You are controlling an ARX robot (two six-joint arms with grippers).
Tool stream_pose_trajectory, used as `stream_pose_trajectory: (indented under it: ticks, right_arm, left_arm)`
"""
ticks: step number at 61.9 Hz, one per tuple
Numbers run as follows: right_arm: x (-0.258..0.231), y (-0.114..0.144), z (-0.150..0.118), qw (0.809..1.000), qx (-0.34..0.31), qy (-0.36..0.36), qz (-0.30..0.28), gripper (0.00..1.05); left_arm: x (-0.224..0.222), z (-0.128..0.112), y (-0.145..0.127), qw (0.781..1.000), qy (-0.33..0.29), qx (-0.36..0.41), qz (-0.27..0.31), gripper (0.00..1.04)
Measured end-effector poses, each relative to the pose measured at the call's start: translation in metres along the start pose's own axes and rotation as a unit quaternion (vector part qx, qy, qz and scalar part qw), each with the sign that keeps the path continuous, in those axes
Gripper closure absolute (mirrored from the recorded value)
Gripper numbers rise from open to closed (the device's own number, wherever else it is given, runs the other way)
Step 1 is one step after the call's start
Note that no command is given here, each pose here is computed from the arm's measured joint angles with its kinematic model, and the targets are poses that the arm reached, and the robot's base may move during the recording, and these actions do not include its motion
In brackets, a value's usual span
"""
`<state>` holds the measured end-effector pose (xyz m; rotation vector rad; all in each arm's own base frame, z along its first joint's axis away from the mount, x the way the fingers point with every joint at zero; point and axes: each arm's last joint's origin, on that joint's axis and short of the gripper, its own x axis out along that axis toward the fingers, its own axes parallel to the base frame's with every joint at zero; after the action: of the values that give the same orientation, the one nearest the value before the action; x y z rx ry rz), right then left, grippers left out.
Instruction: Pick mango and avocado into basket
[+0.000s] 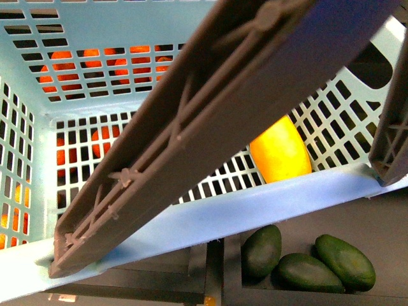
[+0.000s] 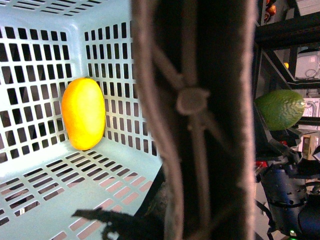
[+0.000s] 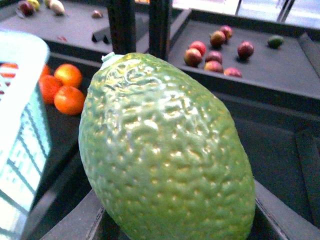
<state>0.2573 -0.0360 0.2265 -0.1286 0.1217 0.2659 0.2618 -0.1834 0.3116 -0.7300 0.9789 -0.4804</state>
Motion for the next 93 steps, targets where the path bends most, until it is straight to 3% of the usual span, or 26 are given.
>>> stream_pose_trajectory:
  ticks: [15,38,40,51,57,65,74,81,85,93]
  right_arm:
    - [0.036,0.067,0.025,0.997,0.014,-0.04,0.058,0.54]
    - [0.062,0.128,0.028,0.991,0.011,-0.031,0.127,0.53]
    - [0.063,0.131,0.028,0.991,0.01,-0.031,0.129,0.51]
    - [0.068,0.148,0.022,0.99,0.002,-0.016,0.139,0.16]
    - [0.069,0.149,0.021,0.991,0.003,-0.014,0.134,0.07]
    - [0.069,0.149,0.021,0.994,0.001,-0.012,0.112,0.09]
    - [0.068,0.126,0.024,1.0,0.01,0.001,-0.017,0.09]
    - [0.066,0.12,0.028,0.999,0.014,-0.006,-0.034,0.09]
    - [0.059,0.115,0.026,0.993,0.039,-0.043,-0.105,0.21]
    - [0.025,0.1,0.007,0.988,0.055,-0.061,-0.127,0.47]
  left_arm:
    - [0.0,0.0,0.0,1.0,0.0,0.0,0.0,1.01]
    - [0.0,0.0,0.0,1.0,0.0,0.0,0.0,1.01]
    - [0.0,0.0,0.0,1.0,0.0,0.0,0.0,1.01]
    - [0.0,0.0,0.0,1.0,0.0,0.0,0.0,1.01]
    - [0.0,0.0,0.0,1.0,0.0,-0.001,0.001,1.01]
    - [0.0,0.0,0.0,1.0,-0.004,-0.001,0.003,1.01]
    - [0.0,0.0,0.0,1.0,-0.001,-0.001,0.001,1.01]
    - [0.0,0.0,0.0,1.0,-0.001,-0.001,0.001,1.01]
    - [0.0,0.0,0.0,1.0,0.0,-0.001,0.0,1.01]
    - [0.0,0.001,0.001,1.0,-0.001,-0.003,0.001,1.01]
